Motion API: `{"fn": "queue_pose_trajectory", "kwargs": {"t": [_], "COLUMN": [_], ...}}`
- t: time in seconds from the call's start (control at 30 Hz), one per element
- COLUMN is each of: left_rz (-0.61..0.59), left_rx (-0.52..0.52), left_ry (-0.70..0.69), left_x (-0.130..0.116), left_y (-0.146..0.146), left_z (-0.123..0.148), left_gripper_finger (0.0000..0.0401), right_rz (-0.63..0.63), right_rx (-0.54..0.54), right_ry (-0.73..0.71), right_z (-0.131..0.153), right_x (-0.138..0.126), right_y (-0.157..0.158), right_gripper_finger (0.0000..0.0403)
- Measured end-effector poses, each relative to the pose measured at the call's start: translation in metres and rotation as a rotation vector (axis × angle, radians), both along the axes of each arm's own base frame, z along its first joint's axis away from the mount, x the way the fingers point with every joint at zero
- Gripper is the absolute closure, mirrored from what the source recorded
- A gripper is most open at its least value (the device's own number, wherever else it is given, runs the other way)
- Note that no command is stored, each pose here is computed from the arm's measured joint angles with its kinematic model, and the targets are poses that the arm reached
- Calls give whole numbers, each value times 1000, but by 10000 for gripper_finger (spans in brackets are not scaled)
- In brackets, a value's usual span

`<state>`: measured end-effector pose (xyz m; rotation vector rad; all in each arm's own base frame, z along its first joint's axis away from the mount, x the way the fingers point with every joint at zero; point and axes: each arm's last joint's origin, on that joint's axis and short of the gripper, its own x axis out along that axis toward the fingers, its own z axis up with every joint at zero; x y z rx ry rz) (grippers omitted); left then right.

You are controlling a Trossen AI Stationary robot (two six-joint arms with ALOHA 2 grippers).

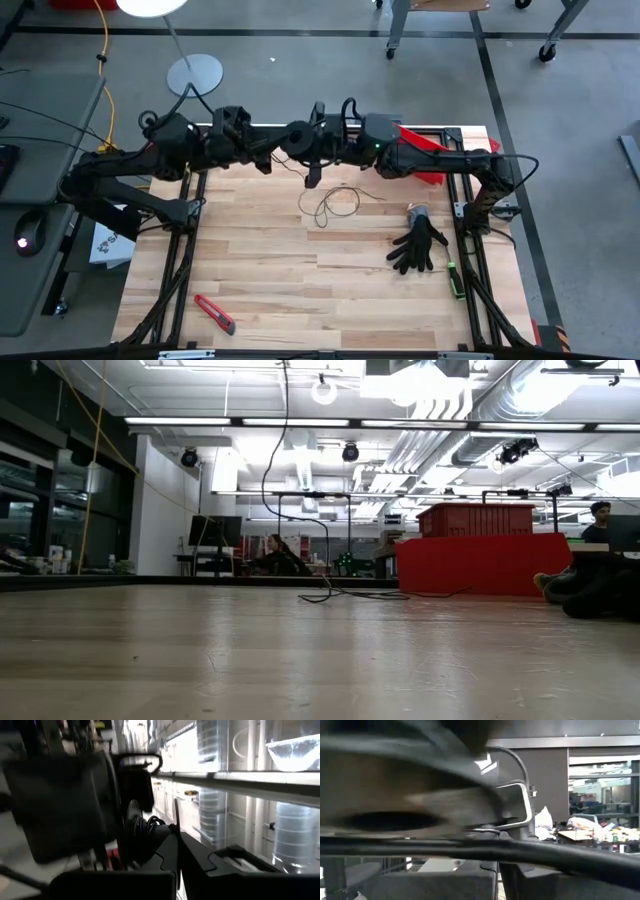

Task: Coil cords
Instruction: Coil the black wire on the spool

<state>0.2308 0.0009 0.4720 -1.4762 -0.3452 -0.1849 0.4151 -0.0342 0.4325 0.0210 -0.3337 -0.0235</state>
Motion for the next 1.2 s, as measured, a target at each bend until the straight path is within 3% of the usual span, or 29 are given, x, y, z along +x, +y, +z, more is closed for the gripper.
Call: {"fn": "queue_pose_trajectory", "kwargs": {"t": [0.2, 0.47, 0.73, 0.97, 1.2], "left_rz": [-90, -23, 106, 308, 286], "left_rx": [-12, 63, 318, 634, 637], "left_ry": [20, 194, 465, 578, 536], "left_x": [-3, -36, -67, -77, -82], "left_y": [-10, -9, -2, 8, 11], "left_z": [-1, -6, -23, -19, 4], "left_gripper_finger": [401, 401, 401, 401, 401], "right_rz": [0, 13, 13, 2, 10], "right_rx": [-13, -31, -1, 13, 53], "right_ry": [8, 38, 118, 176, 288], "right_z": [-1, -1, -4, -2, -9], "right_x": [-1, -6, -13, -22, -25], "right_y": [-15, -40, -58, -64, -64], "right_gripper_finger": [403, 403, 403, 403, 403]}}
